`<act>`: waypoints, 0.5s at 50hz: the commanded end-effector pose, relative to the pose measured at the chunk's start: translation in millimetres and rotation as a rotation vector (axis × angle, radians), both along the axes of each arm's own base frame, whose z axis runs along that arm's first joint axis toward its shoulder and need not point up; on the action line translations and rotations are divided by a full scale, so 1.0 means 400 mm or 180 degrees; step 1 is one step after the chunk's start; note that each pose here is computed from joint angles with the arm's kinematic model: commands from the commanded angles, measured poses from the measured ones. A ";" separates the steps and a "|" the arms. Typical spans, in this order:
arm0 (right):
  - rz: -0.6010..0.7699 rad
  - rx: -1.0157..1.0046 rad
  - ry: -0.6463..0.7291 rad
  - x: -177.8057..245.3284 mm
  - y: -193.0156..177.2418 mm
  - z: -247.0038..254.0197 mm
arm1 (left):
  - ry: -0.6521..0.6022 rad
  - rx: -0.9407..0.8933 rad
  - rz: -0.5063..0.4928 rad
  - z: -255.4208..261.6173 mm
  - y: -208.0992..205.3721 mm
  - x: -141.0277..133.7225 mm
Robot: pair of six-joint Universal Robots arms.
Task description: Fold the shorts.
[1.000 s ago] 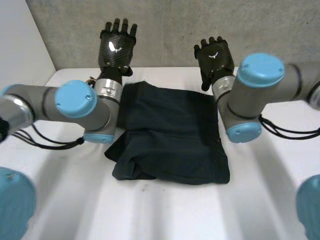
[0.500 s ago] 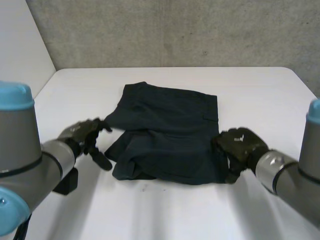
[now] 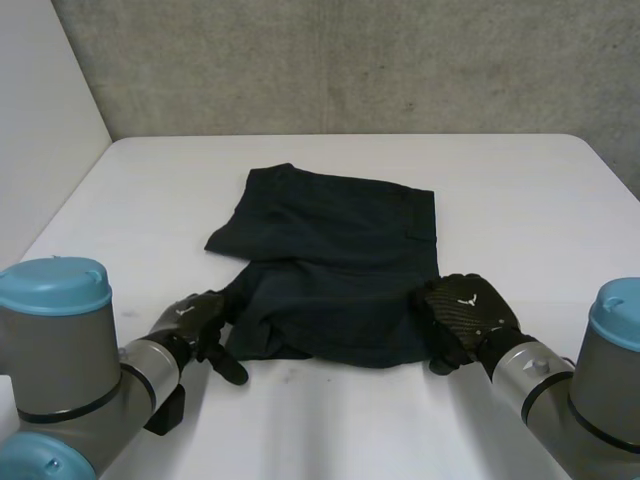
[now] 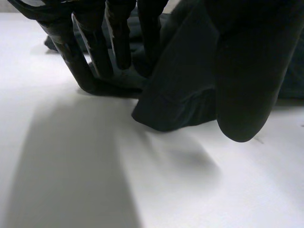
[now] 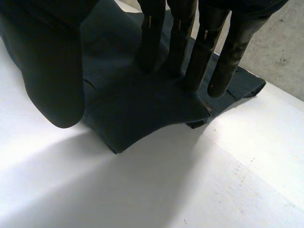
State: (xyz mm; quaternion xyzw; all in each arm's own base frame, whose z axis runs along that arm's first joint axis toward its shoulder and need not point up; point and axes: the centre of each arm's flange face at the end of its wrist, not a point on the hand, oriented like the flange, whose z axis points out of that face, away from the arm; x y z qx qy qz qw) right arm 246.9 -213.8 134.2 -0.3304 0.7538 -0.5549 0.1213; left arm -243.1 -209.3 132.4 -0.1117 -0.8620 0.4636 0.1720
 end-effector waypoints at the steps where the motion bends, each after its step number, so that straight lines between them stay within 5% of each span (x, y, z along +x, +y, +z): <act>1: 0.0003 0.0054 0.0049 0.005 -0.013 -0.035 | 0.0009 0.0014 -0.0026 -0.002 -0.001 -0.003; 18: -0.0078 -0.0515 -0.0146 -0.004 -0.025 0.085 | -0.0004 -0.0520 -0.0143 0.078 -0.042 -0.031; 25: -0.0127 -0.0891 -0.0146 -0.022 -0.026 0.173 | -0.0705 -0.1447 -0.0363 0.231 -0.009 -0.002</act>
